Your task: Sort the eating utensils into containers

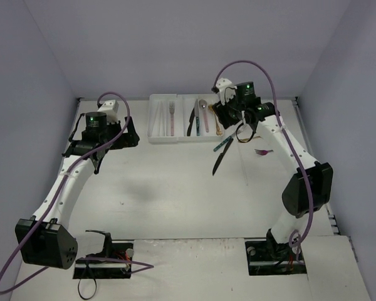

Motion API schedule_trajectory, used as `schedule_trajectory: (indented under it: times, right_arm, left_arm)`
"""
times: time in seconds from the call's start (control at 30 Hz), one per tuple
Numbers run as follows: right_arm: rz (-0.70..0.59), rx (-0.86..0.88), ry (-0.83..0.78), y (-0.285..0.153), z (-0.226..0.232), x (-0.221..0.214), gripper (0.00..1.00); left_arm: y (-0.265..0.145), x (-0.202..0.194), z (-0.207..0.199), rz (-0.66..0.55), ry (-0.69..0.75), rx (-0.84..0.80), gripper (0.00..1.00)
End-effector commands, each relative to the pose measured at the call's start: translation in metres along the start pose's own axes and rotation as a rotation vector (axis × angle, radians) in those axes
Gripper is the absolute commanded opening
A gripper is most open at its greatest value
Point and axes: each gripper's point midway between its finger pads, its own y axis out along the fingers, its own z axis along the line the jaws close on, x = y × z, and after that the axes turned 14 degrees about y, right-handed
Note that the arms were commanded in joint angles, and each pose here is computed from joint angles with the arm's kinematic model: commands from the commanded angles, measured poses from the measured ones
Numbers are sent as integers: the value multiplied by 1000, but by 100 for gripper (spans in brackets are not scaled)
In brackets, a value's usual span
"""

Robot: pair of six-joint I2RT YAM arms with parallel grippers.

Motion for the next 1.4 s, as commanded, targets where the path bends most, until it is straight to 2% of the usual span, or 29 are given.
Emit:
schedule_trajectory:
  times: [0.0, 0.1, 0.13, 0.23, 0.43, 0.53, 0.67, 0.97, 1.2, 1.37]
  right_arm:
    - [286, -73, -243, -17, -65, -73, 51]
    - [446, -101, -328, -38, -124, -116, 47]
    - [476, -103, -332, -42, -128, -122, 47]
    - [632, -134, -414, -75, -197, -160, 42]
    - [817, -50, -551, -98, -251, -203, 40]
    - [848, 16, -592, -87, -258, -211, 41]
    - [835, 95, -609, -66, -259, -211, 47]
    - [809, 230, -611, -15, -241, -218, 56]
    - [808, 301, -619, 14, -217, -222, 55]
    - [788, 357, -611, 35, -196, -225, 49]
  left_arm:
    - [-14, 35, -22, -134, 98, -137, 91]
    - [-18, 35, -29, -148, 124, -179, 91]
    - [-18, 35, -31, -150, 135, -192, 91]
    - [-21, 32, -42, -149, 159, -260, 91]
    - [-20, 36, -57, -164, 170, -362, 91]
    - [-20, 37, -62, -169, 178, -393, 91]
    - [-19, 30, -63, -152, 195, -410, 91]
    - [-12, 20, -61, -117, 178, -400, 91]
    - [-8, 17, -60, -104, 170, -400, 91]
    - [-6, 16, -57, -94, 165, -388, 91]
